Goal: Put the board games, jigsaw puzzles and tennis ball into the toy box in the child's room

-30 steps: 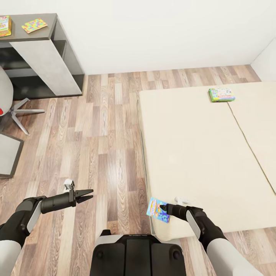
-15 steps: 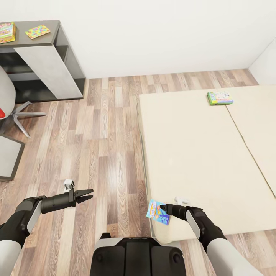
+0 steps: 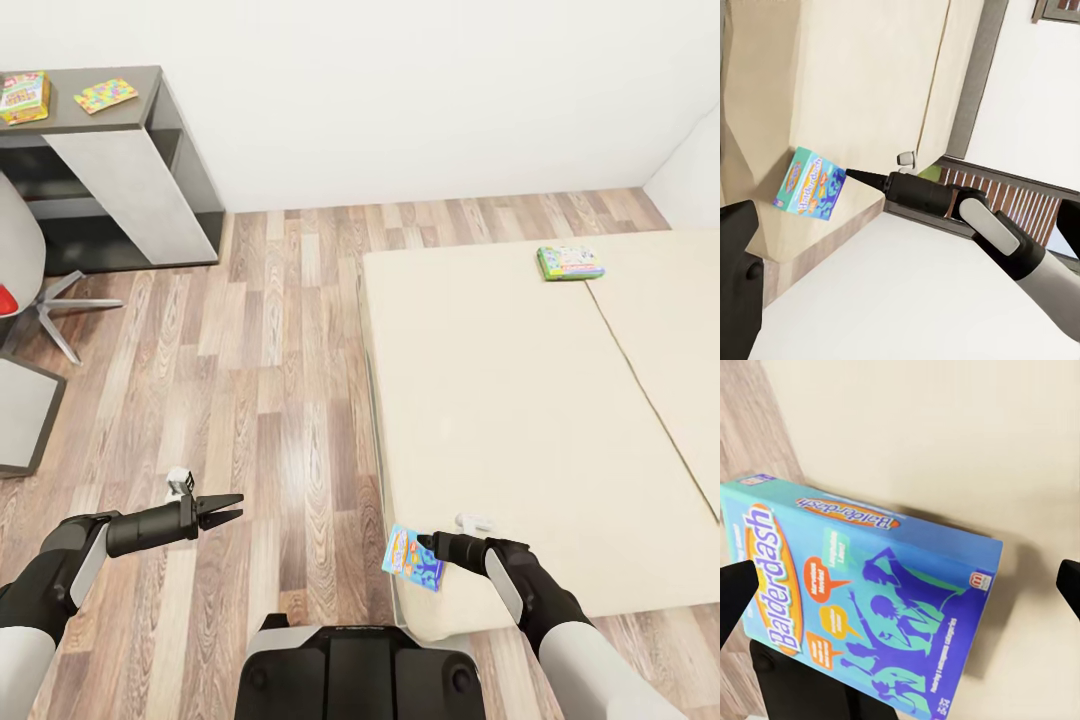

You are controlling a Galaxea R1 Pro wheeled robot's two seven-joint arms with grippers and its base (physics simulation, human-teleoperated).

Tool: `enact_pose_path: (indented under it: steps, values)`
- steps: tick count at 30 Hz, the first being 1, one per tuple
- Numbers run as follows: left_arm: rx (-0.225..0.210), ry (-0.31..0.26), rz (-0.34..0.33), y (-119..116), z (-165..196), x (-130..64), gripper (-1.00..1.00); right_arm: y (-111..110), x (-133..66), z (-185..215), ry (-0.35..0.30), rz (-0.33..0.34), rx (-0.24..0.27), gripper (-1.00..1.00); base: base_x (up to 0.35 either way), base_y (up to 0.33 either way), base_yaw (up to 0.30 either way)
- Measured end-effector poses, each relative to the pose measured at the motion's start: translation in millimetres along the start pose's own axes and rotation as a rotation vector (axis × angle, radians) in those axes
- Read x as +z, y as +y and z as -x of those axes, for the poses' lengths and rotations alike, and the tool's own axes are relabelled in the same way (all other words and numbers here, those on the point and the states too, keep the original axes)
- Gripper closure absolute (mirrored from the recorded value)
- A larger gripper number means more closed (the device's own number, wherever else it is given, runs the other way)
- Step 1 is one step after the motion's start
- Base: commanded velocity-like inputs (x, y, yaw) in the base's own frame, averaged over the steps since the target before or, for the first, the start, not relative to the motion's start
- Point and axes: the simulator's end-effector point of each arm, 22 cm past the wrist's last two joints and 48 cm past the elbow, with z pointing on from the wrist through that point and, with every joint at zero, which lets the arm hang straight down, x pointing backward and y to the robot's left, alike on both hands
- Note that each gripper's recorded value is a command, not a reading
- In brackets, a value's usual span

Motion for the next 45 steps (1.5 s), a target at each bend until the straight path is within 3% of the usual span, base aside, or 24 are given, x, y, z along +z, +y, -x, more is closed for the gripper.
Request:
enact_pose_path:
  steps: [22, 45]
  values:
    - [0.002, 0.0, -0.001, -1, 0, -0.2, -1.0, 0, -0.7, 1, -0.002, 0.0, -0.001, -1.0, 0.0, 0.0, 0.0]
    - [0.032, -0.01, -0.011, -17, 6, -3.5, -1.0, 7, -11.8, 16, -0.035, 0.007, -0.012, -1.0, 0.0, 0.0, 0.0]
